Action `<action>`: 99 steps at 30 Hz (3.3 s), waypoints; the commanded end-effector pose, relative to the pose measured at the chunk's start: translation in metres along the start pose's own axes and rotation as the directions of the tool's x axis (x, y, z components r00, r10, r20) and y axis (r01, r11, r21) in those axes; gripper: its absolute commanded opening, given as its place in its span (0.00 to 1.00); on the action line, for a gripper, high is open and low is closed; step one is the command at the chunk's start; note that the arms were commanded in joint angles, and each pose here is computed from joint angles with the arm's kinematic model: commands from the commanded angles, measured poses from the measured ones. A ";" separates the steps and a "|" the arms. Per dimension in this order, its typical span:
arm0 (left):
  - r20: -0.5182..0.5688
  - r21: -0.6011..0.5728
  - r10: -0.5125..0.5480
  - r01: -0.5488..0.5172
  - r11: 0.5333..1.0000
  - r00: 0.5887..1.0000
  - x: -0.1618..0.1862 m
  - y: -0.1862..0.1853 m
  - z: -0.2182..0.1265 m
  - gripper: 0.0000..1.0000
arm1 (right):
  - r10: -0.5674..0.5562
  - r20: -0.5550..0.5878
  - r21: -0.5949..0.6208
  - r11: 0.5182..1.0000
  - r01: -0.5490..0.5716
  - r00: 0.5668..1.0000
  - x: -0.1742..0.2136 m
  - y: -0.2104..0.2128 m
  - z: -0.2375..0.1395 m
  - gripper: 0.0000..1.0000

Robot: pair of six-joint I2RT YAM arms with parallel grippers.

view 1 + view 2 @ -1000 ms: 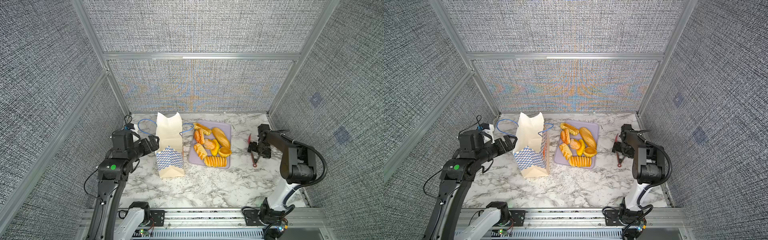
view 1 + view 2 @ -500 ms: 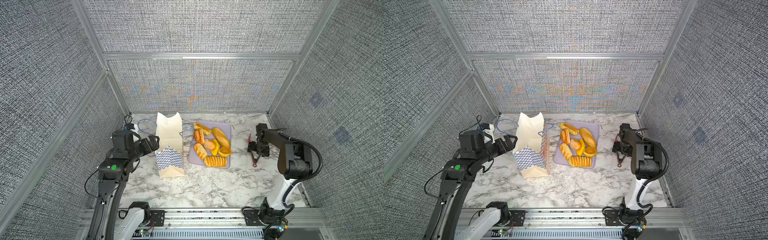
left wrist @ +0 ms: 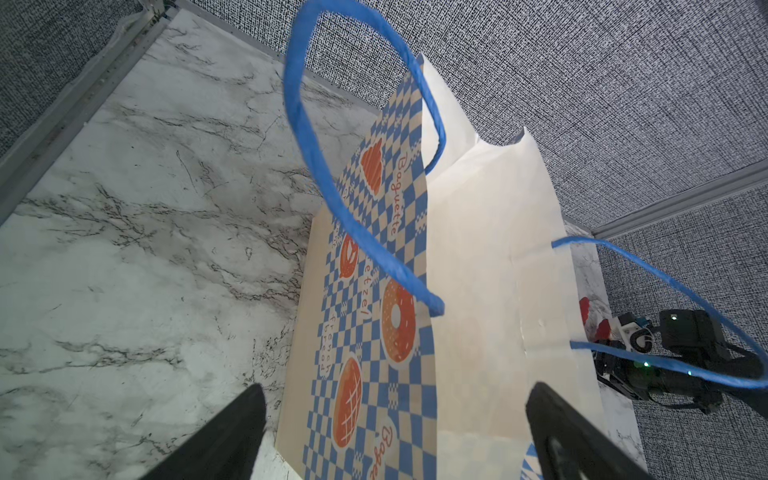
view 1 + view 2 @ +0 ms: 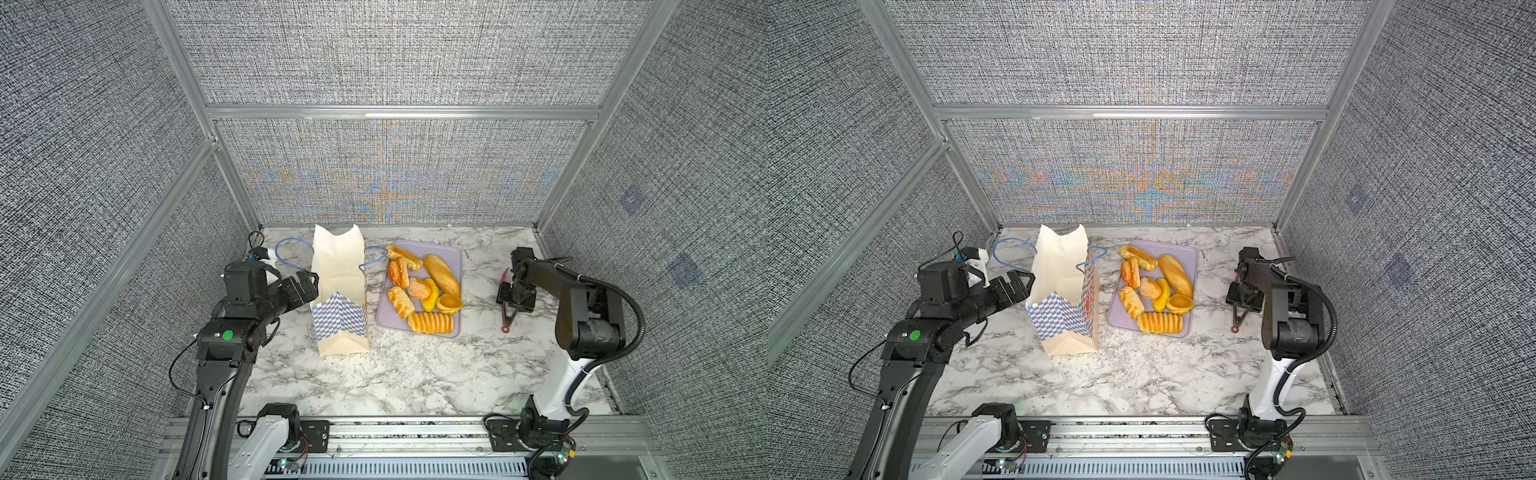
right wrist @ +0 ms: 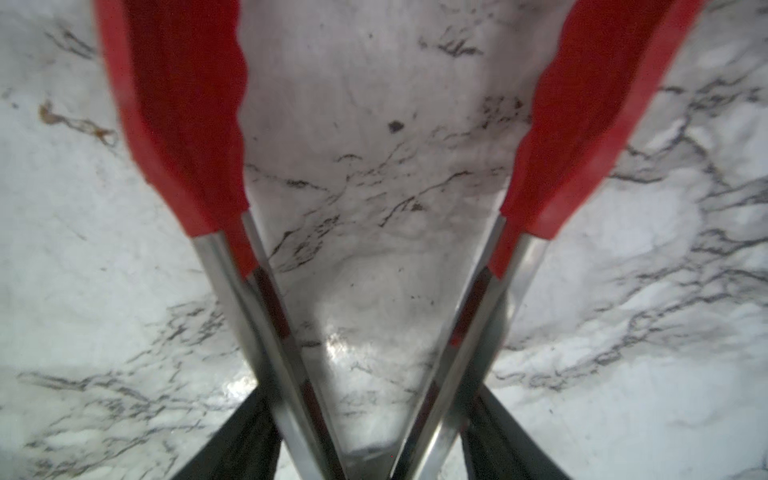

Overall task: Place the fake bread into the paper bag
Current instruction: 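Lower the right gripper over the red tongs and close on their handles, then lift the tongs with the right gripper and carry them over the tray, then lower the tongs onto the tray and pinch a long bread roll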

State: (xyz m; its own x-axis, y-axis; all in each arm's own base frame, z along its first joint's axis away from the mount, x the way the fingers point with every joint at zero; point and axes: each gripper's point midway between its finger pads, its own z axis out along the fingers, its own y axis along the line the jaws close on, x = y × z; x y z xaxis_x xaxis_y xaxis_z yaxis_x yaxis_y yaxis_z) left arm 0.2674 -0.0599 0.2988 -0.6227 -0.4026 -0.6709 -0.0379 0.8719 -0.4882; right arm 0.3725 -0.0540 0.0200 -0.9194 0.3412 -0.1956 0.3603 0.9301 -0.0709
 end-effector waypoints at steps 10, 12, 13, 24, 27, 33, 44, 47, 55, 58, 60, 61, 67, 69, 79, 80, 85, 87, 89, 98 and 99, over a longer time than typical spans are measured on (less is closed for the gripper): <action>0.027 -0.009 0.020 -0.020 1.000 0.999 -0.014 -0.004 -0.003 0.98 | -0.026 0.119 -0.046 0.998 0.031 0.993 0.013 0.008 -0.068 0.54; 0.029 -0.010 0.018 -0.017 1.000 0.999 -0.015 -0.004 -0.003 0.98 | -0.030 0.148 -0.070 0.997 0.041 0.989 0.013 0.014 -0.083 0.54; 0.029 -0.009 0.017 -0.017 1.000 0.999 -0.016 -0.005 -0.003 0.99 | -0.032 0.167 -0.085 0.995 0.047 0.985 0.013 0.017 -0.093 0.53; 0.044 -0.035 0.016 -0.015 0.999 0.999 -0.020 -0.003 -0.011 0.98 | 0.018 0.304 -0.326 0.941 0.086 0.953 0.022 0.043 -0.181 0.47; 0.042 -0.056 0.027 -0.025 0.998 0.999 -0.022 -0.001 -0.012 0.98 | 0.022 0.321 -0.418 0.900 0.121 0.947 0.028 0.055 -0.201 0.46; 0.037 -0.068 0.037 -0.034 0.997 0.999 -0.026 -0.001 -0.011 0.98 | 0.034 0.325 -0.569 0.805 0.167 0.945 0.040 0.077 -0.231 0.45; -0.005 -0.089 0.052 -0.052 0.995 0.999 -0.034 -0.004 -0.006 0.98 | -0.082 0.374 -0.650 0.687 0.324 0.924 0.073 0.101 -0.275 0.41; -0.001 -0.094 0.047 -0.047 0.994 0.999 -0.036 -0.003 -0.005 0.98 | -0.107 0.382 -0.653 0.672 0.350 0.918 0.080 0.105 -0.282 0.43; -0.057 -0.104 0.034 -0.040 0.994 0.998 -0.026 0.000 0.002 0.98 | -0.177 0.379 -0.638 0.661 0.395 0.908 0.095 0.112 -0.287 0.44; -0.083 -0.102 0.028 -0.036 0.994 0.996 -0.020 0.002 0.004 0.98 | -0.198 0.364 -0.625 0.672 0.396 0.910 0.098 0.113 -0.285 0.44; -0.096 -0.104 0.025 -0.035 0.994 0.995 -0.016 0.003 0.006 0.98 | -0.220 0.354 -0.597 0.695 0.401 0.909 0.100 0.113 -0.281 0.44; -0.100 -0.105 0.026 -0.037 0.994 0.995 -0.015 0.004 0.007 0.98 | -0.233 0.348 -0.585 0.702 0.405 0.908 0.102 0.114 -0.279 0.44; -0.104 -0.110 0.034 -0.046 0.993 0.994 -0.013 0.006 0.007 0.98 | -0.315 0.316 -0.524 0.728 0.442 0.895 0.109 0.121 -0.265 0.44; -0.107 -0.097 0.034 -0.045 0.994 0.994 -0.012 0.004 0.008 0.98 | -0.334 0.310 -0.522 0.723 0.453 0.890 0.111 0.127 -0.262 0.44; -0.150 -0.051 0.035 -0.043 0.998 0.988 0.001 0.000 0.024 0.97 | -0.420 0.296 -0.529 0.676 0.513 0.858 0.109 0.170 -0.256 0.48; -0.151 -0.057 0.037 -0.047 0.997 0.988 0.001 0.001 0.026 0.97 | -0.430 0.296 -0.529 0.670 0.521 0.853 0.108 0.175 -0.255 0.48; -0.151 -0.051 0.042 -0.050 0.997 0.988 0.002 0.000 0.033 0.90 | -0.457 0.298 -0.534 0.648 0.543 0.838 0.097 0.197 -0.251 0.49; -0.156 -0.047 0.043 -0.051 0.998 0.987 0.003 0.000 0.037 0.85 | -0.475 0.296 -0.532 0.639 0.556 0.829 0.093 0.206 -0.249 0.49; -0.163 -0.048 0.043 -0.052 0.998 0.986 0.005 0.000 0.041 0.81 | -0.487 0.291 -0.524 0.639 0.564 0.823 0.088 0.212 -0.245 0.50; -0.163 -0.063 0.036 -0.047 0.997 0.986 0.013 0.007 0.045 0.64 | -0.529 0.272 -0.507 0.631 0.587 0.804 0.066 0.235 -0.234 0.54; -0.163 -0.062 0.034 -0.045 0.997 0.986 0.013 0.006 0.045 0.62 | -0.535 0.269 -0.506 0.629 0.590 0.801 0.065 0.237 -0.233 0.54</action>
State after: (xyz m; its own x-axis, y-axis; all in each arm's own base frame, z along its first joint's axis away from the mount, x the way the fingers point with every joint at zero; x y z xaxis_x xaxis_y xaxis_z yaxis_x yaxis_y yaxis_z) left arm 0.2901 -0.0725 0.2577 -0.7597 -0.3144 -0.5692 -0.0629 0.9068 -0.4169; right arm 0.3609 0.2183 0.2190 -0.8907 -0.2313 -0.3912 -0.3747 0.8610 0.3440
